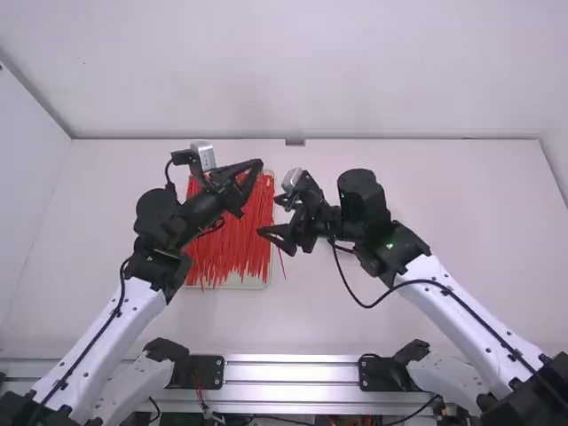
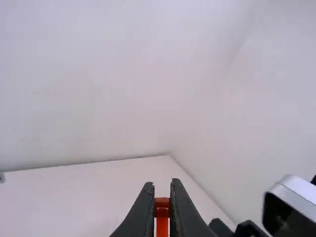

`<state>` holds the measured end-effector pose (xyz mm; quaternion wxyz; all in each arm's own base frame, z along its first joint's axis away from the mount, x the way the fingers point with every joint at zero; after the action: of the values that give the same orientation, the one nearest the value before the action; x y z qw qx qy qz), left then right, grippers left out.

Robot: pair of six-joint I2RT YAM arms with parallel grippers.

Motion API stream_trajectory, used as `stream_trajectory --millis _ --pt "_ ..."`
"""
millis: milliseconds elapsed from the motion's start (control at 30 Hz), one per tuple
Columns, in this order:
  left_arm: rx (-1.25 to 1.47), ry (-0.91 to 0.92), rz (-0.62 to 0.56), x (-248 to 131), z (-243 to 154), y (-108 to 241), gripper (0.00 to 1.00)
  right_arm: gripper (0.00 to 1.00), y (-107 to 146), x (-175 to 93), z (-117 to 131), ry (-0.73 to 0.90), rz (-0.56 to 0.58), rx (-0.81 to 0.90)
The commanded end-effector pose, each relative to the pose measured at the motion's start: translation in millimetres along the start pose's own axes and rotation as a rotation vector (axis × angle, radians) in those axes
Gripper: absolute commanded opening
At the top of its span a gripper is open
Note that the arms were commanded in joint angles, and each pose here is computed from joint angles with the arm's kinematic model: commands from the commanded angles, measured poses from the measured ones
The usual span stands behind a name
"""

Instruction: Fasten the cable tie

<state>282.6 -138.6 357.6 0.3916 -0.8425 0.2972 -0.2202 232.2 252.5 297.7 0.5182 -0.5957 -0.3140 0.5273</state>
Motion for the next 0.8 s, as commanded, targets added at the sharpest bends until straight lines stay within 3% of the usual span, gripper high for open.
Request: stream_trajectory --millis 0,300,333,367,467,567,767 --pt "0.001 0.008 -0.015 -0.4 -4.4 -1.1 0.02 0.79 5.2 4.6 -1.7 -0.004 0.011 0.03" --pt "-0.022 -0.011 -0.051 1.9 -5.0 -3.5 0.02 0.54 4.0 7.2 -3.0 -0.006 0.001 0.024" --pt "-0.023 -0.016 -0.054 2.8 -4.9 -2.8 0.02 0.48 3.9 7.0 -3.4 -0.006 0.001 0.025" --pt "-0.024 -0.023 -0.063 3.5 -4.9 -3.1 0.02 0.34 3.9 6.7 -4.0 -0.003 0.0 0.025" --pt "-0.025 -0.025 -0.065 3.8 -5.2 -2.9 0.02 0.23 4.2 6.7 -3.9 -0.004 0.001 0.026" --pt "-0.024 -0.027 -0.068 3.5 -4.8 -3.6 0.02 0.0 4.5 6.7 -4.2 -0.001 0.003 0.036" --pt "-0.024 -0.026 -0.068 3.5 -5.0 -3.6 0.02 0.0 5.4 3.8 -12.1 0.035 0.004 0.06"
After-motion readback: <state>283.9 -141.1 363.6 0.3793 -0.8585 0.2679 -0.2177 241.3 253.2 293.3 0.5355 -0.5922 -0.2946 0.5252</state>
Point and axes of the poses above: each hand's point on the last joint's axis, 136 mm out from that joint toward the fingers, its own x axis out along the fingers, its own z axis along the line the jaws close on, y = z × x, the point moved 5 cm from there along -x, back along the fingers, and after that the axes turned 6 degrees about -x, right-handed, at the moved point
